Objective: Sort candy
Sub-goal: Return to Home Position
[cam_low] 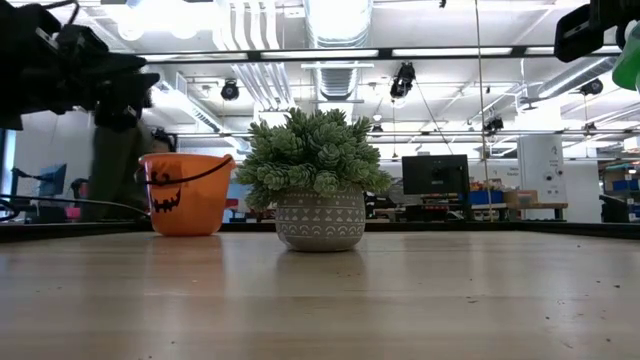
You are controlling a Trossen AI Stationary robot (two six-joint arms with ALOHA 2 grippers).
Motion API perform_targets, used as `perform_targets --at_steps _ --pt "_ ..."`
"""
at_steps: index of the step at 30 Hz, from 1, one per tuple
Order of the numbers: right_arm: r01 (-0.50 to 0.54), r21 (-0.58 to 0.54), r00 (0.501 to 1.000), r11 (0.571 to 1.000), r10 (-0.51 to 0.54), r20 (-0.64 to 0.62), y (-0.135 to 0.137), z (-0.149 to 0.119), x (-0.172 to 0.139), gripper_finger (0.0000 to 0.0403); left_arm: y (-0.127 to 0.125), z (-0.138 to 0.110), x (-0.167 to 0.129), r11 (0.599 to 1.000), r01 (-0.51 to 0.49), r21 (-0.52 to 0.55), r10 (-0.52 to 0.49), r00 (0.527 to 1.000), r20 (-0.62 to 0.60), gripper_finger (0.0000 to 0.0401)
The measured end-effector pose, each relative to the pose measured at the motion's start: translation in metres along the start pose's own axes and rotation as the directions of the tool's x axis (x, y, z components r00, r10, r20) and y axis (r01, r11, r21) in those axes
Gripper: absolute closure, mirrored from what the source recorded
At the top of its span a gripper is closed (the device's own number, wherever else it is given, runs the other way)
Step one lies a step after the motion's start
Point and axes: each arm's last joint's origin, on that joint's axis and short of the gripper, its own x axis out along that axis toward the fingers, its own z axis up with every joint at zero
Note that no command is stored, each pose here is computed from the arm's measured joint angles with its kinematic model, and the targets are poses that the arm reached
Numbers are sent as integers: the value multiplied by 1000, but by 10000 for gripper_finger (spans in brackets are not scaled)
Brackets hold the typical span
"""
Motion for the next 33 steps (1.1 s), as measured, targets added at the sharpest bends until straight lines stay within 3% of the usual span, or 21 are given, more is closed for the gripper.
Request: perform_targets --at_steps 4,8,11,14,18,25,33 --pt "0 2 1000 1000 0 0 0 0 0 236 2 -1 0 998 -69 -10 70 997 14 283" --pt "0 2 1000 1000 0 -2 0 0 0 236 8 -1 0 968 -251 19 249 966 68 283" --pt "1 2 1000 1000 -1 -3 0 0 0 236 13 0 -2 897 -442 19 436 891 131 283" --pt "1 2 1000 1000 -1 -4 0 0 0 236 17 -1 -4 794 -607 -16 601 782 164 283" --pt "1 2 1000 1000 -1 -4 0 0 0 236 22 -9 -6 683 -729 -41 728 676 117 283" --pt "1 -1 1000 1000 -1 -5 0 -1 0 236 21 -9 -6 690 -724 -19 721 684 113 283" --pt "1 2 1000 1000 -1 -6 0 -1 0 236 21 -10 -5 678 -722 141 714 692 107 283"
